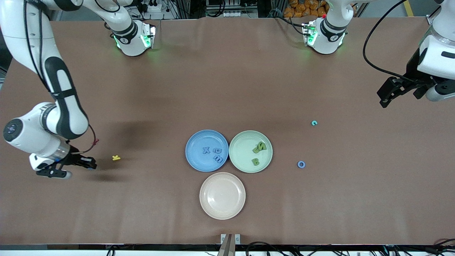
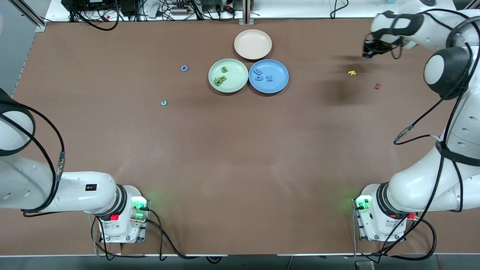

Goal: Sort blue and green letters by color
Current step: 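Carry the blue o onto the blue plate and open the right gripper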

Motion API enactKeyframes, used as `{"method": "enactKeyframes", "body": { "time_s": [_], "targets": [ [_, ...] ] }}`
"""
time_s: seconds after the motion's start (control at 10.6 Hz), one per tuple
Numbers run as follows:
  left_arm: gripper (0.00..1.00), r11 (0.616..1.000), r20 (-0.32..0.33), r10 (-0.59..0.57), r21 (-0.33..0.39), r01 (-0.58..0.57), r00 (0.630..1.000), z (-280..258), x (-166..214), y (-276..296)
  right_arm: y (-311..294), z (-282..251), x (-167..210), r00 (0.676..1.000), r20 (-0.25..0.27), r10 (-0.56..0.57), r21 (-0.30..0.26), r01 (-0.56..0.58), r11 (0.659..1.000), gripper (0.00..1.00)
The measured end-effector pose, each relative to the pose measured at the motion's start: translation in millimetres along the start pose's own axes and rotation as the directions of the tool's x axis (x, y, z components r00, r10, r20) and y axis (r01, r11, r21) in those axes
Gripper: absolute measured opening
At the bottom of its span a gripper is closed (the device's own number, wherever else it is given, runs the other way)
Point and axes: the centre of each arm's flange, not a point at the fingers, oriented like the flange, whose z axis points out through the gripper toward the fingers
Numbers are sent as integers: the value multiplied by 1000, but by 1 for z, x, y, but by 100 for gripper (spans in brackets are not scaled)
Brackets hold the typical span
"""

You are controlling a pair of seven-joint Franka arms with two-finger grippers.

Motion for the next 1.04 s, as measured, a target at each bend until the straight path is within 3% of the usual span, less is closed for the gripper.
{"method": "enactKeyframes", "body": {
  "time_s": [0.47, 0.75, 1.04],
  "targets": [
    [100, 998, 61, -5, -60, 9, 998, -4, -3, -3, -225, 8, -47, 996, 39, 74, 45, -76, 996, 35],
    [100, 992, 120, 37, -121, -22, 992, 2, -3, -12, -319, 12, -91, 998, 56, 22, 62, -25, 998, 35],
    [100, 984, 134, 128, -140, -109, 983, 6, -2, -22, -394, 7, -115, 999, 32, -28, 96, 25, 995, 35]
  ]
}}
